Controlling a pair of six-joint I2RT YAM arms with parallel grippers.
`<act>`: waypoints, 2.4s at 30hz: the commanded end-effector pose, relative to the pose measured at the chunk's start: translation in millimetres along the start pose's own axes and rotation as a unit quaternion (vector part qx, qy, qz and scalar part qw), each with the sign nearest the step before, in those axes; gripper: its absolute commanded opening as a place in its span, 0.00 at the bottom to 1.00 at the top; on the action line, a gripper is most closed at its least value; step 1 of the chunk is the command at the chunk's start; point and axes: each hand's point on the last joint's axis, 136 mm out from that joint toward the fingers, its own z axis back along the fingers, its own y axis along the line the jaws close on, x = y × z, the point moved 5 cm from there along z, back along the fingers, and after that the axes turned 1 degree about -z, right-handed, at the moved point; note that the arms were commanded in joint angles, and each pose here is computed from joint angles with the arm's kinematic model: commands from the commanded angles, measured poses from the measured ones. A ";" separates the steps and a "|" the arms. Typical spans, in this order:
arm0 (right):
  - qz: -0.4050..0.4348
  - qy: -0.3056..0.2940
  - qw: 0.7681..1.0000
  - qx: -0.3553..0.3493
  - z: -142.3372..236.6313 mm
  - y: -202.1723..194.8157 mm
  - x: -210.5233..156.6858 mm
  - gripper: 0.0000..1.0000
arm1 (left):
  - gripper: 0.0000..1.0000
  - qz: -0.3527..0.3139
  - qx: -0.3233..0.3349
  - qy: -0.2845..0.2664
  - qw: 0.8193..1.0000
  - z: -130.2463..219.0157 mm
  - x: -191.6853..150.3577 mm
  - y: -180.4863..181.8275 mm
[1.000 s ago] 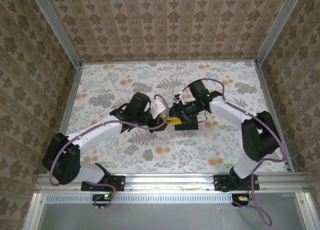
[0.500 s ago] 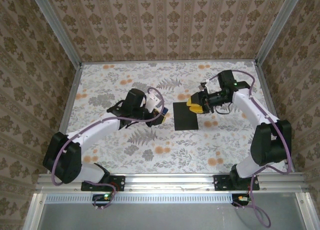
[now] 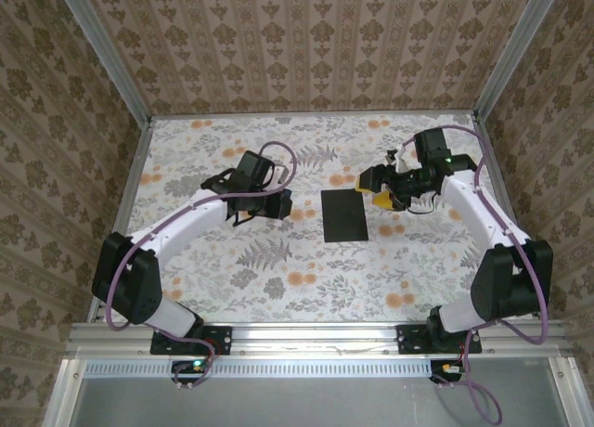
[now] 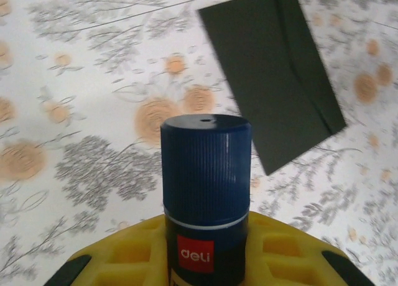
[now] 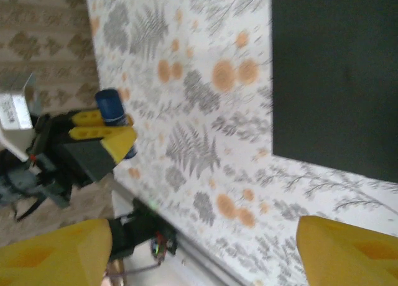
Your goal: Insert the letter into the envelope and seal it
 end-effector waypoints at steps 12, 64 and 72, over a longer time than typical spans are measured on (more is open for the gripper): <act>0.023 -0.094 0.993 -0.074 9.7 -21.8 3.5 1.00 | 0.00 0.168 0.116 -0.020 0.979 -41.0 -0.2 62.2; 0.015 -0.094 0.991 -0.093 9.9 -35.4 -9.7 1.00 | 0.46 0.165 0.171 0.067 0.969 -64.9 -20.5 69.2; 0.017 -0.093 0.991 -0.093 9.9 -34.3 -7.3 1.00 | 0.47 0.159 0.168 0.055 0.971 -57.2 -16.0 66.9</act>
